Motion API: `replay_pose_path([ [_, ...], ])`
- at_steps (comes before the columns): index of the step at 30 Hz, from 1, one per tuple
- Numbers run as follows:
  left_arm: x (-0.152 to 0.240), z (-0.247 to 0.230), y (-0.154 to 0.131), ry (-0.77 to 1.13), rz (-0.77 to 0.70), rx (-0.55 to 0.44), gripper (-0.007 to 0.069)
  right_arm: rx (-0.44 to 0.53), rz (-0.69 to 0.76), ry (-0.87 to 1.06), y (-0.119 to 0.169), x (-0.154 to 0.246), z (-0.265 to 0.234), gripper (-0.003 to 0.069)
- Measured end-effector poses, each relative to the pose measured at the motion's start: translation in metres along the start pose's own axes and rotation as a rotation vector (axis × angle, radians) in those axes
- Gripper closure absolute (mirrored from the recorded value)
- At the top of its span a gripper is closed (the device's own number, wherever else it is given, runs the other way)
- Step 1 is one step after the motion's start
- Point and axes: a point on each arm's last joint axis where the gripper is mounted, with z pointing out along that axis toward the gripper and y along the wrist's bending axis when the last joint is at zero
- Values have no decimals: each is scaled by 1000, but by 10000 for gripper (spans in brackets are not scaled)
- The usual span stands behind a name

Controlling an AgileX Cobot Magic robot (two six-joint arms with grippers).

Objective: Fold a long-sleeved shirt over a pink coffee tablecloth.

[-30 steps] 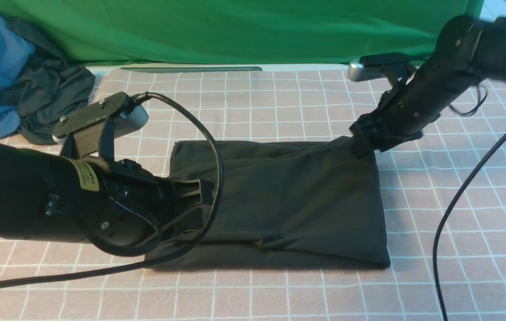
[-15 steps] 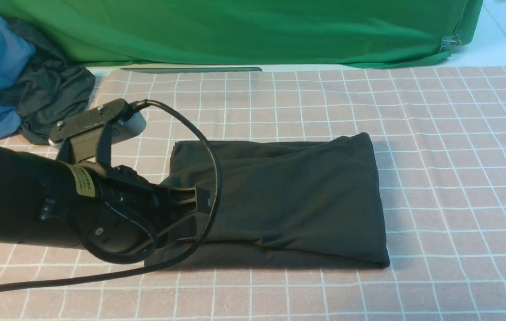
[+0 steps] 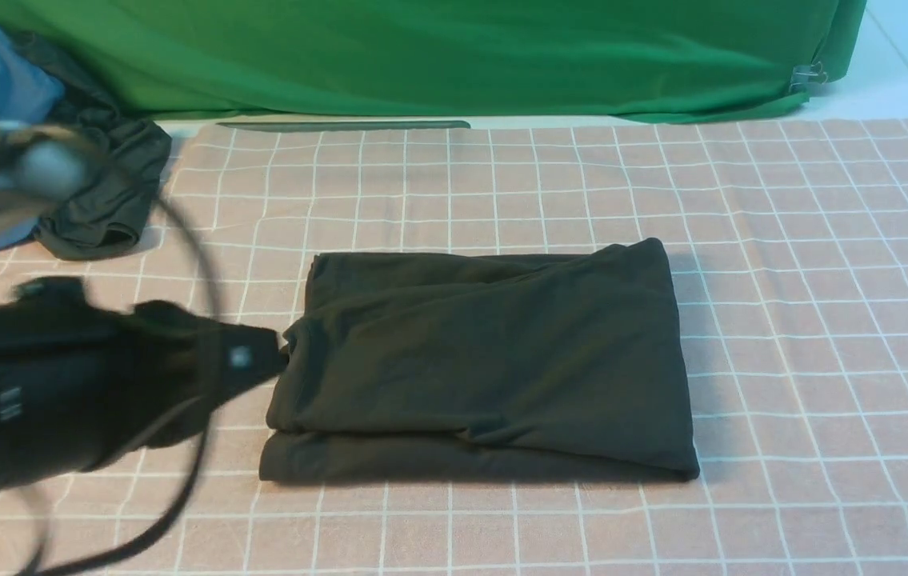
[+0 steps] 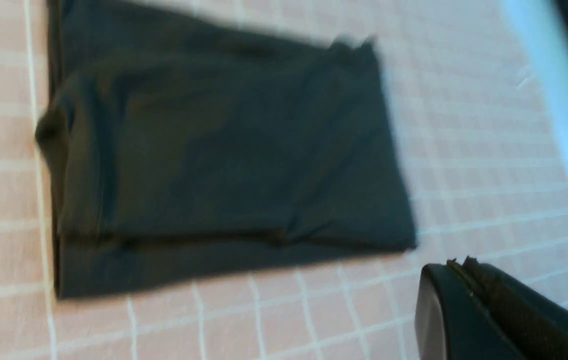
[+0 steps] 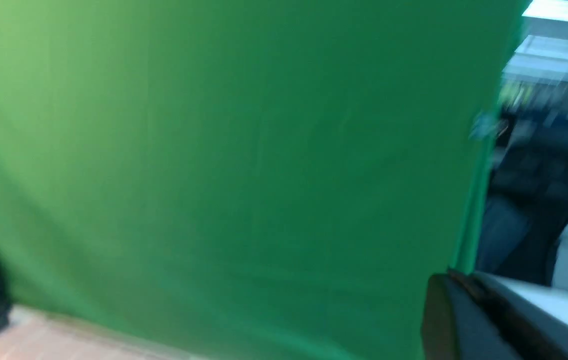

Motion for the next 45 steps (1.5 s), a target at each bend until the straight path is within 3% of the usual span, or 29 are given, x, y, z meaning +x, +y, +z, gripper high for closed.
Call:
replay_pose_path([
  [7,23,-35,17,-175,47,29,611,43,-30,-171,2,32,-32,614],
  [15,40,-51,29,-314,97,69,611,50,-32,-205,2,34,-37,531],
  [45,45,-49,32,-261,95,37,611,50,-32,-205,2,34,-37,446],
])
